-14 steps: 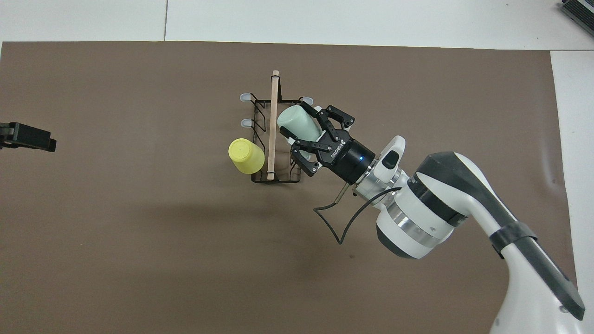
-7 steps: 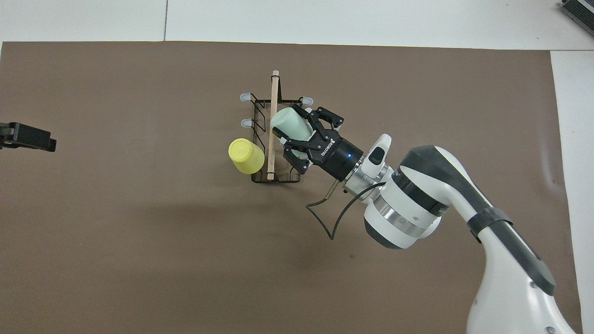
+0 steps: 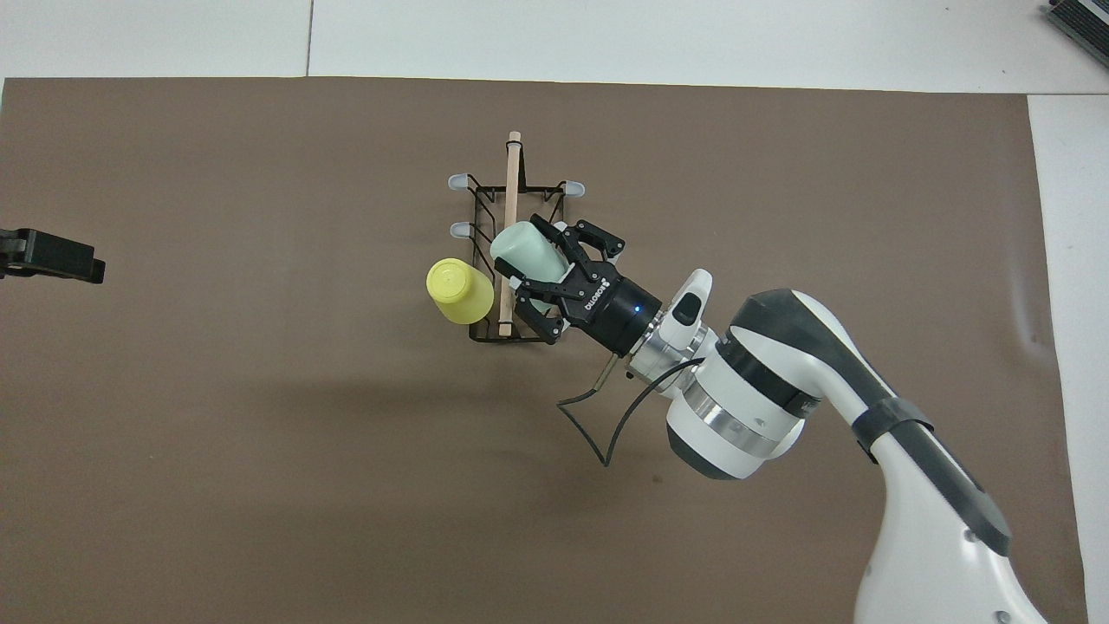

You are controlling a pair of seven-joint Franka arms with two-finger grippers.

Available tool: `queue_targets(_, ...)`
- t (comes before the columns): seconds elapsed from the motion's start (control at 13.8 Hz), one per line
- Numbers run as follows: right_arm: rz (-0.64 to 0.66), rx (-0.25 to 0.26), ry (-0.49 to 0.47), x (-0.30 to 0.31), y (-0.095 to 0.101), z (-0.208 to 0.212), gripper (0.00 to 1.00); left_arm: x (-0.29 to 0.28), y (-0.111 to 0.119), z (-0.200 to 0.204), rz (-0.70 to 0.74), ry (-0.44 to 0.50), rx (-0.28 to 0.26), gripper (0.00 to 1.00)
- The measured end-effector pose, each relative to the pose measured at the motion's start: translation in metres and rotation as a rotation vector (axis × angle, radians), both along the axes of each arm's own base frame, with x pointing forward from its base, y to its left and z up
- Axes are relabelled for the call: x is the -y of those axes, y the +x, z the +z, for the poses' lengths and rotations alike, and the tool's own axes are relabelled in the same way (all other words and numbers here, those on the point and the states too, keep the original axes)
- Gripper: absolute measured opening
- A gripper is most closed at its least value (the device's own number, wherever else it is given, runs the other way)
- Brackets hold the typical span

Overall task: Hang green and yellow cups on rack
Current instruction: 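Lower the green cup onto the peg beside the yellow cup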

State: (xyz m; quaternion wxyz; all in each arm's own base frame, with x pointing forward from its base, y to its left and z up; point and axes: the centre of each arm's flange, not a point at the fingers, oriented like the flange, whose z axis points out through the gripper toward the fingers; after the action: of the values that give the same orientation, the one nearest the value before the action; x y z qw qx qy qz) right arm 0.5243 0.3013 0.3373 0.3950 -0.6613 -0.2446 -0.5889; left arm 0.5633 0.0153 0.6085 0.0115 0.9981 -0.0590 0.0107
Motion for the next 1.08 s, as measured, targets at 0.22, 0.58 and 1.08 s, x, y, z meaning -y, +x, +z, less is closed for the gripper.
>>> queue_targets(0.22,0.009,-0.001,0.014,0.006,-0.008,-0.008,0.67,0.0,0.0,0.0,0.0,0.0,0.0,1.0)
queue_targets(0.58,0.016,0.028,0.051,0.029,-0.026,-0.017,0.67,0.0,0.0,0.0,0.0,0.0,0.0,1.0)
queue_targets(1.08,0.008,0.034,0.048,0.064,-0.065,-0.036,0.66,0.0,0.0,0.0,0.0,0.0,0.0,1.0)
